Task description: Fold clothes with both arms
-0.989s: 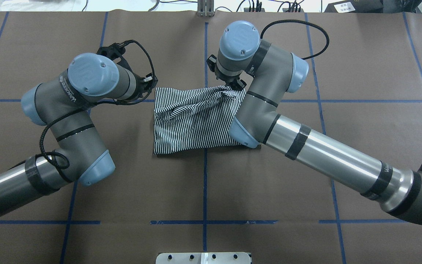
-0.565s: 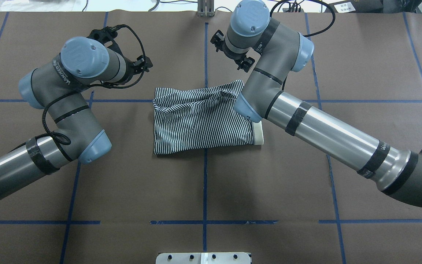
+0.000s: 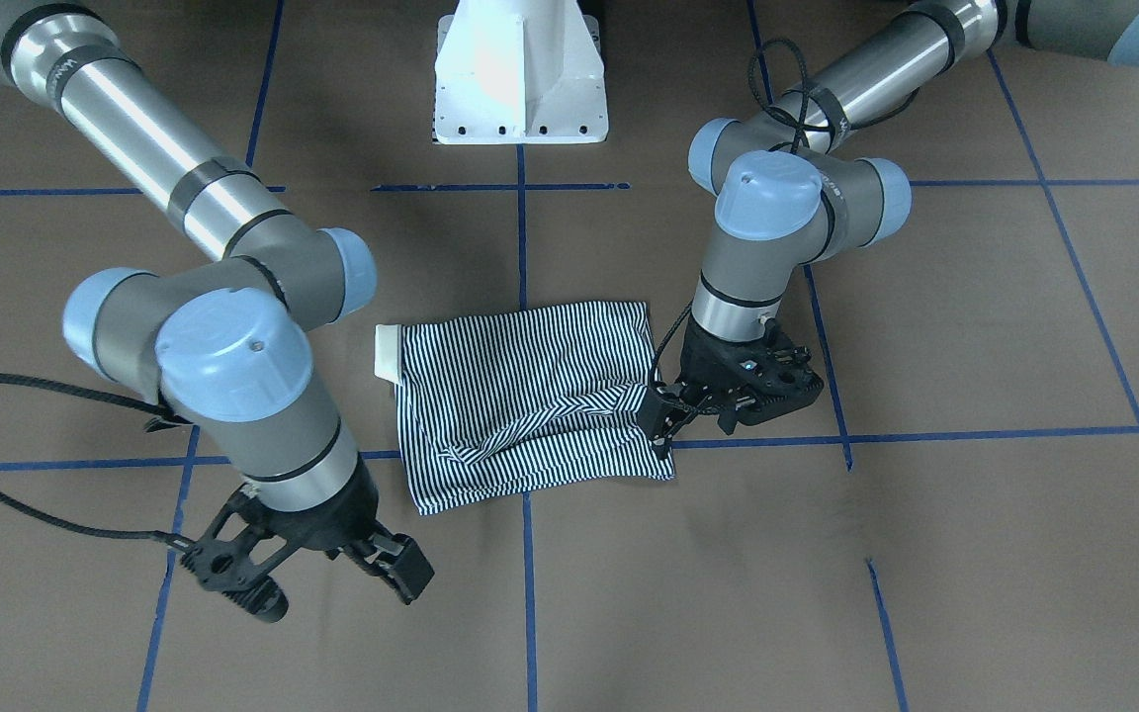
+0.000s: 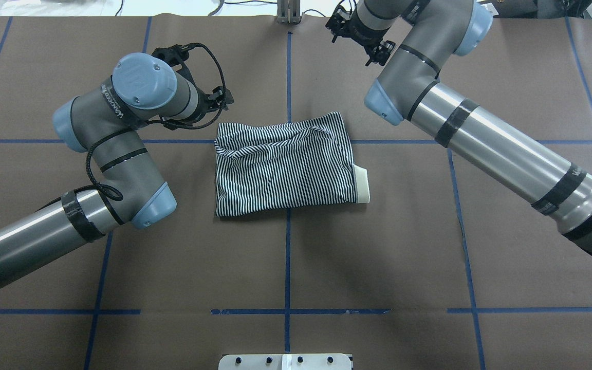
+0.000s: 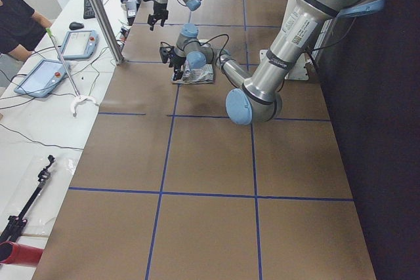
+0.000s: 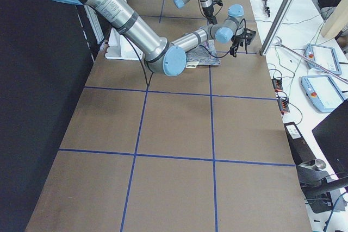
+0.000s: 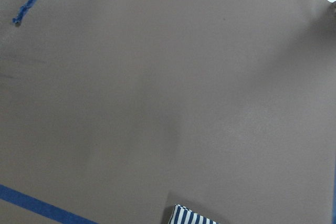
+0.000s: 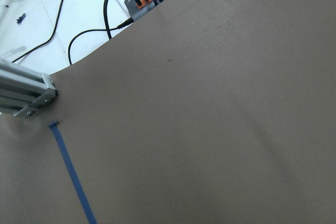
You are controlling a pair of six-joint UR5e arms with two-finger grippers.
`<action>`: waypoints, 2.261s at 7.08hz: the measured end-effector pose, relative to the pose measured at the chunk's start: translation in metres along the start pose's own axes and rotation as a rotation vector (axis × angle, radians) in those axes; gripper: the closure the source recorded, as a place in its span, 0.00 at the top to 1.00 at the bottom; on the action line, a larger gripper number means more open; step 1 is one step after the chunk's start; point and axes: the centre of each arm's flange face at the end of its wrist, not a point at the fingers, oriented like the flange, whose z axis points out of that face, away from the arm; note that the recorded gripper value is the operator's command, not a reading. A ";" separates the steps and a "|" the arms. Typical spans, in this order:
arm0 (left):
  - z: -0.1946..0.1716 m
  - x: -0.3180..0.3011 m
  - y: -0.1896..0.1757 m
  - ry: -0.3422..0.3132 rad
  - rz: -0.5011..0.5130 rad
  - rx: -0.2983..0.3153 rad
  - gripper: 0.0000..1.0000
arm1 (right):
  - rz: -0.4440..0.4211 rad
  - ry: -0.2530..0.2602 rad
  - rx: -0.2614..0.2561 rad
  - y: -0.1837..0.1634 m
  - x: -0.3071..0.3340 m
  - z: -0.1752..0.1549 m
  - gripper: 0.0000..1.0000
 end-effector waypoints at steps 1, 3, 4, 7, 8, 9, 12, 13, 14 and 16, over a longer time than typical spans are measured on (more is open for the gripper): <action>0.005 0.000 0.003 -0.009 0.031 -0.004 0.79 | -0.008 0.002 -0.013 -0.019 0.010 -0.006 1.00; -0.004 0.008 0.014 0.010 0.062 -0.023 0.99 | -0.014 0.004 -0.024 -0.031 0.019 -0.010 1.00; -0.011 0.018 0.037 0.032 0.079 -0.057 0.99 | -0.021 0.005 -0.027 -0.033 0.022 -0.010 1.00; -0.019 0.044 0.104 0.074 0.058 -0.139 0.99 | -0.052 0.010 -0.019 -0.045 0.031 -0.012 1.00; -0.018 0.050 0.114 0.080 0.053 -0.150 0.99 | -0.053 0.010 -0.019 -0.048 0.032 -0.014 1.00; -0.012 0.058 0.119 0.076 0.049 -0.155 0.99 | -0.052 0.008 -0.021 -0.052 0.033 -0.016 1.00; 0.019 0.057 0.105 0.104 0.046 -0.133 0.99 | -0.052 0.012 -0.022 -0.057 0.040 -0.015 1.00; 0.021 0.059 0.091 0.110 0.044 -0.118 0.99 | -0.056 0.013 -0.022 -0.058 0.041 -0.016 1.00; 0.021 0.069 0.070 0.120 0.042 -0.094 0.99 | -0.063 0.012 -0.020 -0.061 0.041 -0.017 1.00; 0.042 0.075 0.009 0.139 0.070 -0.027 0.99 | -0.075 0.013 -0.019 -0.062 0.044 -0.017 1.00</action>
